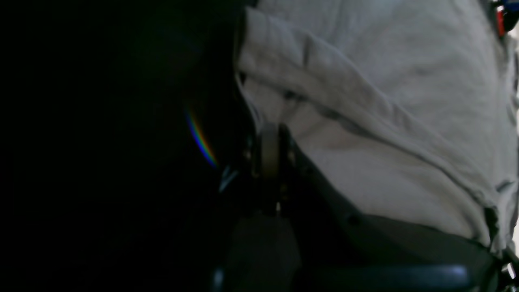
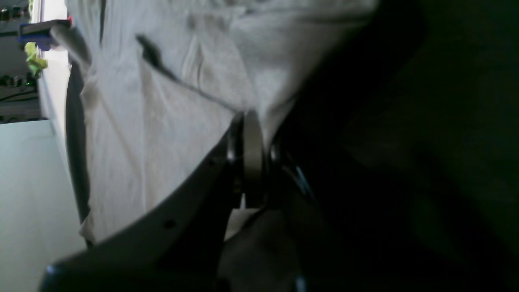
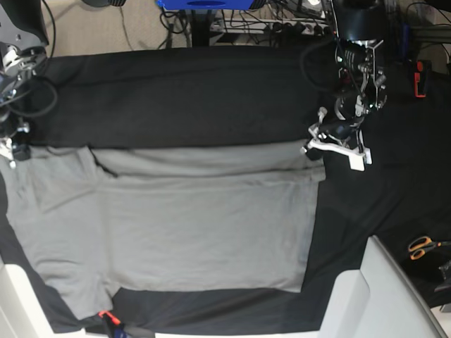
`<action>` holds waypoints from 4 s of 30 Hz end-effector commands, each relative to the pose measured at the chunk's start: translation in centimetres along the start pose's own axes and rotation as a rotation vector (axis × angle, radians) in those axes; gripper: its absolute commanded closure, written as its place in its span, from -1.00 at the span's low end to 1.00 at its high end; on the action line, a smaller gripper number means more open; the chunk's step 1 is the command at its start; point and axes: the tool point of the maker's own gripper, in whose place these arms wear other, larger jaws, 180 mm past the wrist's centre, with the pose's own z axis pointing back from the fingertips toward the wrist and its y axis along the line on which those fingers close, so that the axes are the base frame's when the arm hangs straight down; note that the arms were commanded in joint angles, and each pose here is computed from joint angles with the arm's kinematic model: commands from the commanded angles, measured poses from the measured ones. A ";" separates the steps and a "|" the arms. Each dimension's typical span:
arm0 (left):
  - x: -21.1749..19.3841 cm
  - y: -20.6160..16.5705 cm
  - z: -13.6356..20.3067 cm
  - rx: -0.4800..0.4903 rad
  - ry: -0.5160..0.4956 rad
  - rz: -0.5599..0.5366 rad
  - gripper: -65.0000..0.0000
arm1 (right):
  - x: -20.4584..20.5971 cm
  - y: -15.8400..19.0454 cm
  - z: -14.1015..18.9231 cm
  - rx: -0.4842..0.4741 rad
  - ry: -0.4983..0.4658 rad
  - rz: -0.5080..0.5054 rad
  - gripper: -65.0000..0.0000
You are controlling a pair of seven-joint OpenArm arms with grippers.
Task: Fold the T-shirt properly
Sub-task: 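Pull the folded edge back toward the robot with both grippers, then release the shirt and move the right gripper to the sleeve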
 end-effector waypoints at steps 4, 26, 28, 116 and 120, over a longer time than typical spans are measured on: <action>0.5 0.4 1.6 0.010 -0.015 -0.048 1.00 | 2.0 0.7 0.7 0.051 -0.041 0.071 0.98; 0.0 2.8 6.6 0.047 0.018 -0.180 1.00 | -0.4 -0.1 6.7 -0.055 0.013 0.400 0.98; 0.1 3.0 6.8 0.052 0.020 -0.189 1.00 | -0.7 -0.3 7.0 -0.064 0.032 0.409 0.98; 10.4 12.7 15.5 0.313 -0.192 -0.247 -0.12 | 7.5 8.7 6.6 -0.018 -0.105 0.640 -0.54; 11.9 12.6 15.7 0.313 -0.205 -0.279 -0.11 | 9.0 12.0 2.2 0.062 -0.097 0.613 -0.54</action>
